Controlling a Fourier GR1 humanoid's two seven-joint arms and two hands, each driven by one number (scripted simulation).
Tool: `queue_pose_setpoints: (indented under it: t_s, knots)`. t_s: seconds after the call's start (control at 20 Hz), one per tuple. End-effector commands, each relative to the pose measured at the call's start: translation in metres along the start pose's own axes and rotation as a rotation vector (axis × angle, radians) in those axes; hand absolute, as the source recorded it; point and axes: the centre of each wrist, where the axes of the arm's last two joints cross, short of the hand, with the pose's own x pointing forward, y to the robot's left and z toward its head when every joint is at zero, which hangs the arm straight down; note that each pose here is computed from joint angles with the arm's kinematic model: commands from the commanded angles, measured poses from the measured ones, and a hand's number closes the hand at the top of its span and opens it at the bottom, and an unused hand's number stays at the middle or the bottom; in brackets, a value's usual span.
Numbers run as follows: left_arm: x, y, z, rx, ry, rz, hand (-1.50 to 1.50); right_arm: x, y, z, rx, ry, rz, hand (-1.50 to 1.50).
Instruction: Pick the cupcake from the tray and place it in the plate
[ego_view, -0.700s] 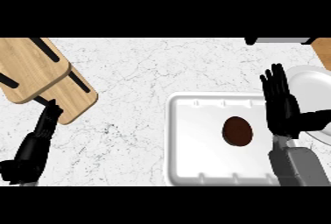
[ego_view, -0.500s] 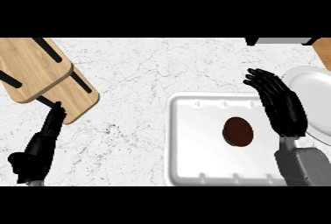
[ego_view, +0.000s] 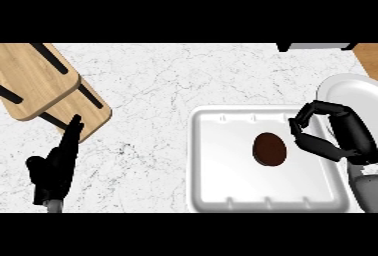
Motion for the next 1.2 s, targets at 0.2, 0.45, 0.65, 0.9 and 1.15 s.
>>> queue_pose_setpoints:
  t_s: [0.2, 0.45, 0.65, 0.9, 1.15]
  knots:
    - [0.004, -0.04, -0.001, -0.031, 0.121, 0.014, 0.0, -0.053, 0.031, 0.062, 0.113, -0.125, -0.387, -1.5]
    - [0.0, -0.028, -0.013, -0.017, 0.134, 0.008, 0.0, -0.038, -0.006, 0.047, 0.323, -0.078, 0.034, -1.5]
    - [0.008, -0.038, -0.018, -0.035, 0.137, 0.01, 0.0, -0.012, -0.032, 0.017, 0.318, -0.078, 0.278, -1.5]
    - [0.003, -0.029, -0.021, -0.031, 0.126, 0.009, 0.0, 0.022, -0.039, -0.008, 0.437, 0.019, 0.415, -1.5]
    - [0.007, -0.026, -0.025, -0.031, 0.13, 0.0, 0.0, 0.029, -0.026, -0.012, 0.667, 0.172, 0.501, -1.5]
